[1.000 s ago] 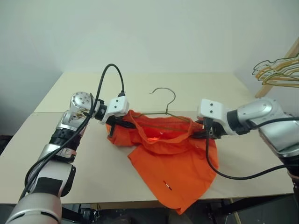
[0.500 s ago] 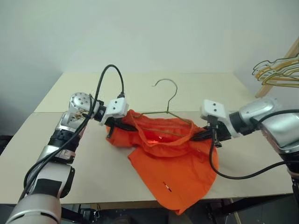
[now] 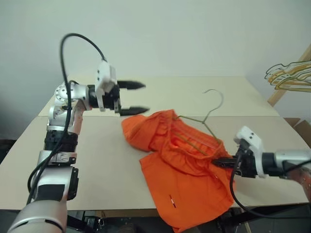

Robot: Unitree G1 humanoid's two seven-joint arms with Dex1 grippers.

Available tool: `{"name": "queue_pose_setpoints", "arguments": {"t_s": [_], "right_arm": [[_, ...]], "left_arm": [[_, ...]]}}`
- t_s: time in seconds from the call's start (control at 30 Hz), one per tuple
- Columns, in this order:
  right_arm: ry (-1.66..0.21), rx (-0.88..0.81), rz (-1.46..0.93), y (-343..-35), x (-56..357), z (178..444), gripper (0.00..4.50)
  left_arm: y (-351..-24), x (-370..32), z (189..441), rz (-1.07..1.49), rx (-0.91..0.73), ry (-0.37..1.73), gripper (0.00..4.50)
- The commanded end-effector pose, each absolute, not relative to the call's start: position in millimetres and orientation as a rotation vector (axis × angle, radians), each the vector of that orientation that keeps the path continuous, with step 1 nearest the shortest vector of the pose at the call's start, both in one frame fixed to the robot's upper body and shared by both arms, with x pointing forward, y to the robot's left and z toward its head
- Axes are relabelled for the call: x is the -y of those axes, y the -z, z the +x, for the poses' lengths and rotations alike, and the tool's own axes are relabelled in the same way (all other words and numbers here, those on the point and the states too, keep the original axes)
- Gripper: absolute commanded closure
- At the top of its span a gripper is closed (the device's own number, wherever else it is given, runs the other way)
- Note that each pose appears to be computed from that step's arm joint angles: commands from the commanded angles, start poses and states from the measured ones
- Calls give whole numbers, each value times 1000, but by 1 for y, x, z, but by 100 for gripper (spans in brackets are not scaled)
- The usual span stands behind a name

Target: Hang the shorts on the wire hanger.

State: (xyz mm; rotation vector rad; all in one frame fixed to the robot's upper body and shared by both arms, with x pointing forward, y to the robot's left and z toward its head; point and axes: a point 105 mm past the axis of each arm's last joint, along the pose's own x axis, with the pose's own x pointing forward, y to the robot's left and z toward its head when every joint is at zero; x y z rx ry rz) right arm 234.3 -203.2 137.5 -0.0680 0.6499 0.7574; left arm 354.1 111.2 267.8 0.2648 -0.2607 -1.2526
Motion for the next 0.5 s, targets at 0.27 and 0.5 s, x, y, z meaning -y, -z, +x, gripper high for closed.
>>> {"name": "queue_pose_setpoints", "arguments": {"t_s": [0.27,0.5], "right_arm": [[6,-384,68,-166,285,218,450],[371,-289,239,-176,347,222,450]], "left_arm": [[-295,-54,312,-129,343,1112,1],[-313,-40,300,-167,354,1158,1]]}}
